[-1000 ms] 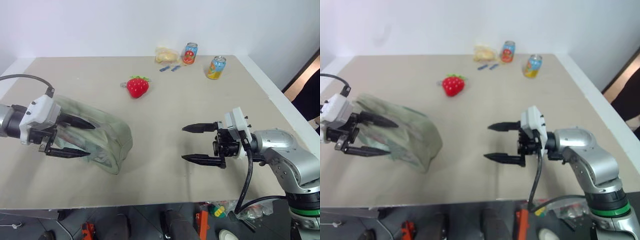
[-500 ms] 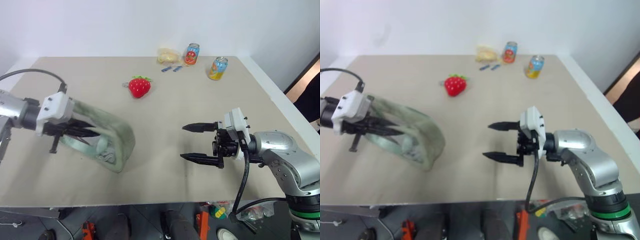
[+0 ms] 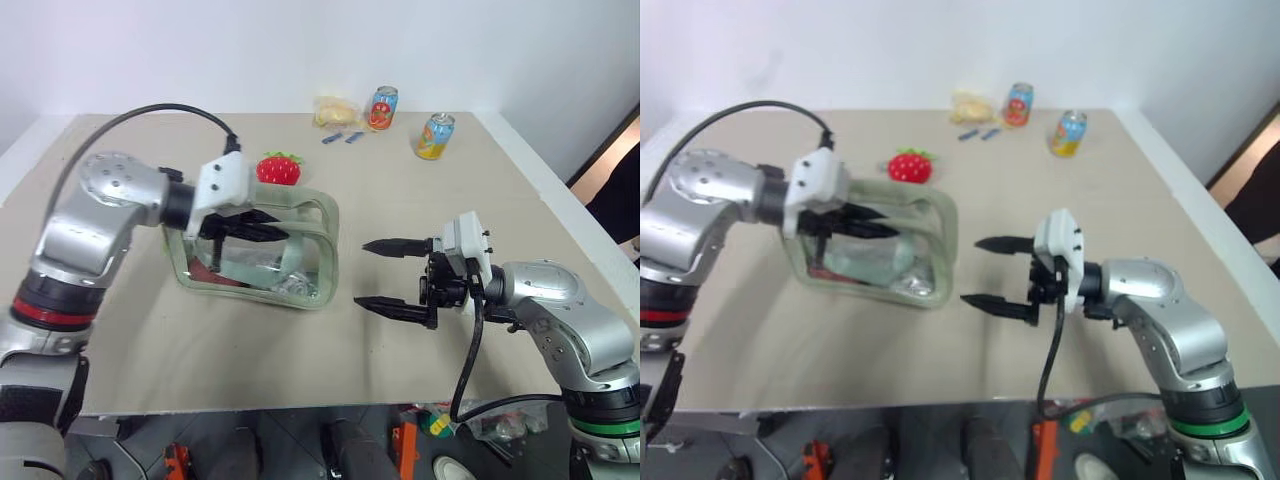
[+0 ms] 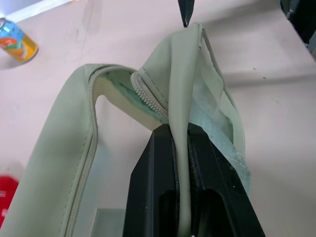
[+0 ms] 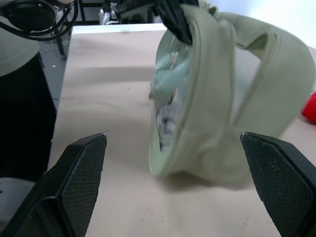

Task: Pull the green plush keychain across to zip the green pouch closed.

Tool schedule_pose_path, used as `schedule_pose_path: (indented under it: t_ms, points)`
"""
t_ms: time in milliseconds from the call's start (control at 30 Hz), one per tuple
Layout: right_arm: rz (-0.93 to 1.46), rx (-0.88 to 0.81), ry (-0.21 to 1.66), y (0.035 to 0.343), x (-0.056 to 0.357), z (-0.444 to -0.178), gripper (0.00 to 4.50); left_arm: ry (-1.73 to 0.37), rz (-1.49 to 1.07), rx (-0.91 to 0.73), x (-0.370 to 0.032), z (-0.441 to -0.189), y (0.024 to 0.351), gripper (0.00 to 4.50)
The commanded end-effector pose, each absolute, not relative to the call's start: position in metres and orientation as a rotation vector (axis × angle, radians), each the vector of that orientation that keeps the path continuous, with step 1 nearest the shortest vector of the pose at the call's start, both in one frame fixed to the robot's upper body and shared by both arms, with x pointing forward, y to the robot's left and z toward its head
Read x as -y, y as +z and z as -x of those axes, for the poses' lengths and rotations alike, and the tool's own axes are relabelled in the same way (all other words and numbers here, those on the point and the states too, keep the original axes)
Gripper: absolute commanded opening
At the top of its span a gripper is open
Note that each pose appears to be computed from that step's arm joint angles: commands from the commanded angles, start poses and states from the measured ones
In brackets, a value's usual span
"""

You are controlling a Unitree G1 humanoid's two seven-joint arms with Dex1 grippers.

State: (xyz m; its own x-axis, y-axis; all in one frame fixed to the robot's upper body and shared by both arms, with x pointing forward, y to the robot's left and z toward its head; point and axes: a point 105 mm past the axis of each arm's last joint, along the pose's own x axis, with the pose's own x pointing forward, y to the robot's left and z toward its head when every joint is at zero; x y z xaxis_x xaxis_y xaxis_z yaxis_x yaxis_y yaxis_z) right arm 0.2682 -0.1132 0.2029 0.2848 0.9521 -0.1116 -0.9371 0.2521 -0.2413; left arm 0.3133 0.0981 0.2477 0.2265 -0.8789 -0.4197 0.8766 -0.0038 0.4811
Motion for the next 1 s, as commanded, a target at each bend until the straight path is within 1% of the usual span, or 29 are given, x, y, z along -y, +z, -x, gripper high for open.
schedule_pose_path:
  t_ms: [33,233,400,533,600,667,833,867,900,933,967,1000]
  points:
    - [0.279,0.118,1.242,0.216,0.116,-0.271,4.50,-1.373,-0.779,0.061,-0.076,-0.315,0.259,0.03]
    - [0.281,0.126,1.206,0.215,0.117,-0.272,4.50,-1.353,-0.757,0.077,-0.049,-0.327,0.262,0.03]
    - [0.275,0.132,1.184,0.216,0.118,-0.272,4.50,-1.372,-0.752,0.067,-0.029,-0.324,0.257,0.03]
    - [0.276,0.135,1.174,0.216,0.118,-0.273,4.50,-1.383,-0.656,-0.007,-0.027,-0.322,0.256,0.03]
    - [0.275,0.136,1.169,0.216,0.118,-0.274,4.50,-1.384,-0.636,-0.031,-0.031,-0.320,0.259,0.75]
    - [0.274,0.139,1.163,0.217,0.119,-0.276,4.50,-1.385,-0.615,-0.042,-0.037,-0.318,0.266,1.32]
    - [0.259,0.142,1.160,0.220,0.116,-0.277,4.50,-1.386,-0.521,-0.076,-0.064,-0.311,0.281,3.14]
    - [0.253,0.142,1.160,0.220,0.116,-0.277,4.50,-1.391,-0.496,-0.075,-0.070,-0.309,0.284,3.52]
    - [0.248,0.141,1.159,0.220,0.115,-0.278,4.50,-1.413,-0.483,-0.055,-0.078,-0.304,0.287,3.79]
    - [0.243,0.137,1.156,0.219,0.115,-0.278,4.50,-1.436,-0.467,-0.026,-0.087,-0.297,0.291,4.18]
    - [0.240,0.134,1.154,0.219,0.114,-0.278,4.50,-1.450,-0.449,0.001,-0.093,-0.292,0.293,4.45]
    - [0.239,0.132,1.153,0.218,0.114,-0.277,4.50,-1.458,-0.437,0.019,-0.097,-0.288,0.295,4.45]
